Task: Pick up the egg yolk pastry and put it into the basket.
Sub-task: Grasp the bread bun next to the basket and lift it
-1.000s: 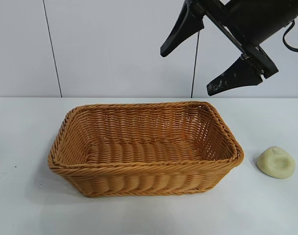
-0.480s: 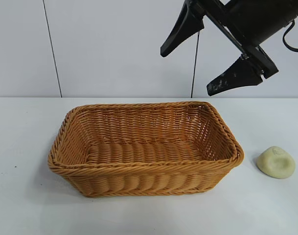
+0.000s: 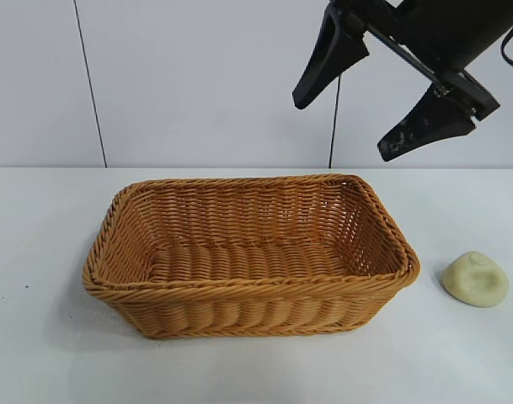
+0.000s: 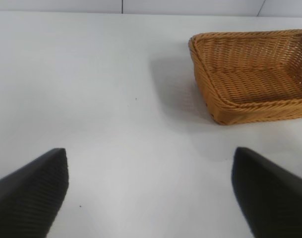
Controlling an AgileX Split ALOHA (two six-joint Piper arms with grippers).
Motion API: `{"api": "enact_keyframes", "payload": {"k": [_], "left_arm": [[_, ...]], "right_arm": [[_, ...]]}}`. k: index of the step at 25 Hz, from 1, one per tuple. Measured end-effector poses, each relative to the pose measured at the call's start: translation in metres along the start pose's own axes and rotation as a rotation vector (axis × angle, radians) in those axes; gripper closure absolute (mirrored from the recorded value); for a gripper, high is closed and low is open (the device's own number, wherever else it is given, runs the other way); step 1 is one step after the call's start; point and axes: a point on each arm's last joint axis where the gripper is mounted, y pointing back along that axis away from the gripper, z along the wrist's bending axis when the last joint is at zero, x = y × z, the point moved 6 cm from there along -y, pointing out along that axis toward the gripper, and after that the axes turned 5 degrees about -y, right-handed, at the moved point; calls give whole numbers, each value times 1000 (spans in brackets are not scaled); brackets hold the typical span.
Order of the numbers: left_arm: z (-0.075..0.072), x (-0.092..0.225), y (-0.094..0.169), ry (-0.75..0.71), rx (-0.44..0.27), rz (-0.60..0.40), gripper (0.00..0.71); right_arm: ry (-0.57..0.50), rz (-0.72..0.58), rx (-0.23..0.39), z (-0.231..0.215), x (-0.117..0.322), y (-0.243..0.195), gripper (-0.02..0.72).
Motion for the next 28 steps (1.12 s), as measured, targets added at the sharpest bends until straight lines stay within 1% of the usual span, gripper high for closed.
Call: {"api": "enact_keyframes", "payload": {"k": [1, 4, 5, 6, 8, 11, 13, 14, 20, 24, 28], "left_arm": [[0, 0, 0, 0, 0, 0, 50], [0, 0, 0, 0, 0, 0, 50], [0, 0, 0, 0, 0, 0, 50], [0, 0, 0, 0, 0, 0, 50], [0, 0, 0, 0, 0, -1, 50], [0, 0, 0, 0, 0, -1, 50], [0, 0, 0, 0, 0, -1, 50], [0, 0, 0, 0, 0, -1, 50], [0, 0, 0, 0, 0, -1, 50], [0, 0, 0, 0, 0, -1, 50], [0, 0, 0, 0, 0, -1, 50]], "right_arm": [[4, -5, 48, -7, -2, 2, 10], [-39, -13, 191, -38, -7, 10, 10], [-57, -17, 229, -50, -9, 14, 10], [-75, -22, 263, -62, -11, 19, 10], [-116, -32, 304, -83, -15, 26, 10], [-187, -25, 336, -111, -18, 29, 10], [-225, 15, 353, -128, -16, 22, 10], [-228, 36, 360, -133, -15, 17, 10], [-264, 172, 378, -160, -5, -33, 10], [-300, 241, 382, -177, 3, -66, 10], [-325, 292, 390, -188, 12, -87, 10]]}}
